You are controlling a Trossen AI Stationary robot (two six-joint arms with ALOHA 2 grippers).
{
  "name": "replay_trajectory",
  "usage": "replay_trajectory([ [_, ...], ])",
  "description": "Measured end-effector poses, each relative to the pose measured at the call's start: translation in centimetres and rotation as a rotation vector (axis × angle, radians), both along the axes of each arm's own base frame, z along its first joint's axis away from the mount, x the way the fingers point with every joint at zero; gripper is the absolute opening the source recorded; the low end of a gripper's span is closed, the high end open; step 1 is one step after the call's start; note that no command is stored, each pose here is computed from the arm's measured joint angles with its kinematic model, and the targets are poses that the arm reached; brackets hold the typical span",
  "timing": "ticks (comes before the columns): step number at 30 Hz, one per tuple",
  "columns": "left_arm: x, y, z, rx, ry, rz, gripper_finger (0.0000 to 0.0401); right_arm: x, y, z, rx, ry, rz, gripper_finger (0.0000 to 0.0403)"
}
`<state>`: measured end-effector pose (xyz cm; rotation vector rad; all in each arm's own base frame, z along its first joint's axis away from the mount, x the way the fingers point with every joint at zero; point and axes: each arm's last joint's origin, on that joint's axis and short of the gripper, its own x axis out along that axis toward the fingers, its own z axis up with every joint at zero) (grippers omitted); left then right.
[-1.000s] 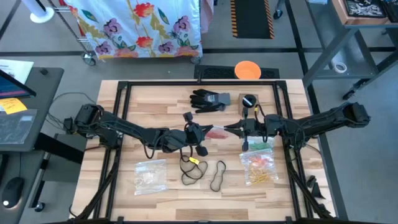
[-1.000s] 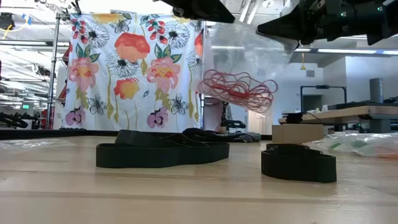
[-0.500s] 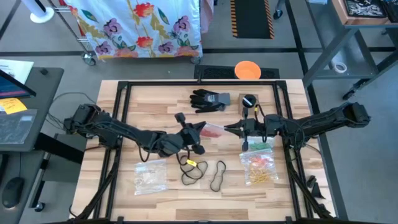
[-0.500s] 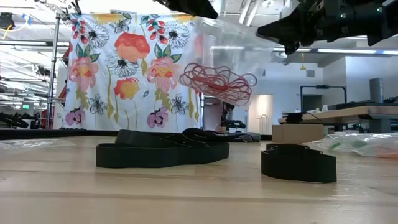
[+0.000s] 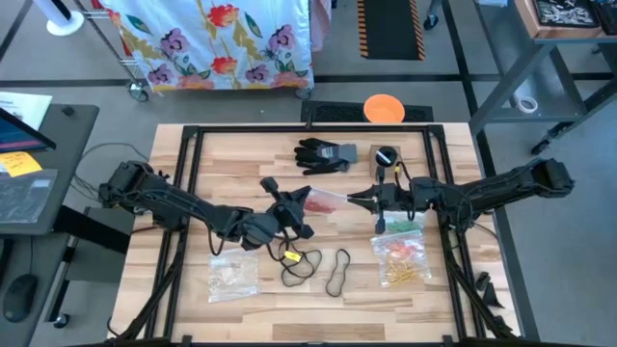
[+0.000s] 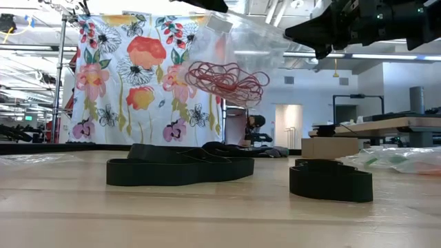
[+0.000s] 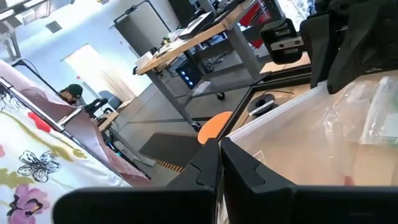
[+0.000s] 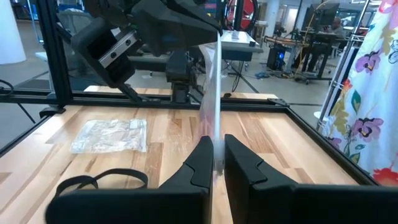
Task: Sort rubber bands
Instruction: Close the transparent zip bag containing the red rubber bands
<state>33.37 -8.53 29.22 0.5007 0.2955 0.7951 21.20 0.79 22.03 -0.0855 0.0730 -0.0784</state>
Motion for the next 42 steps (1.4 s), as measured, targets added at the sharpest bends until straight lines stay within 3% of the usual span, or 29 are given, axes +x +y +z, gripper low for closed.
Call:
replay_trajectory([
  [5, 0.1, 0.3, 0.2, -0.021, -0.021, -0.033, 0.0000, 0.0, 0.3, 0.2, 0.002, -0.040, 0.027, 0.0051],
  [10, 0.2, 0.4, 0.3, -0.033, -0.026, -0.058, 0.0000, -0.1, 0.6, 0.5, 0.004, -0.066, 0.049, 0.0123],
  [15, 0.6, 0.4, 0.1, -0.090, -0.028, -0.229, 0.0000, -0.1, 0.5, 0.8, -0.006, -0.096, -0.006, 0.0208],
  [19, 1.0, 0.9, -0.5, -0.160, -0.004, -0.335, 0.0000, -0.1, 0.4, 0.7, -0.023, -0.081, -0.037, 0.0242],
  [36, 1.7, 3.2, -0.9, -0.311, -0.025, -0.470, 0.0000, 0.8, 1.2, 1.1, -0.021, 0.070, -0.008, 0.0196],
  [42, 1.8, 3.1, -0.8, -0.314, -0.028, -0.479, 0.0000, 1.1, 1.3, 1.2, -0.019, 0.070, -0.008, 0.0144],
])
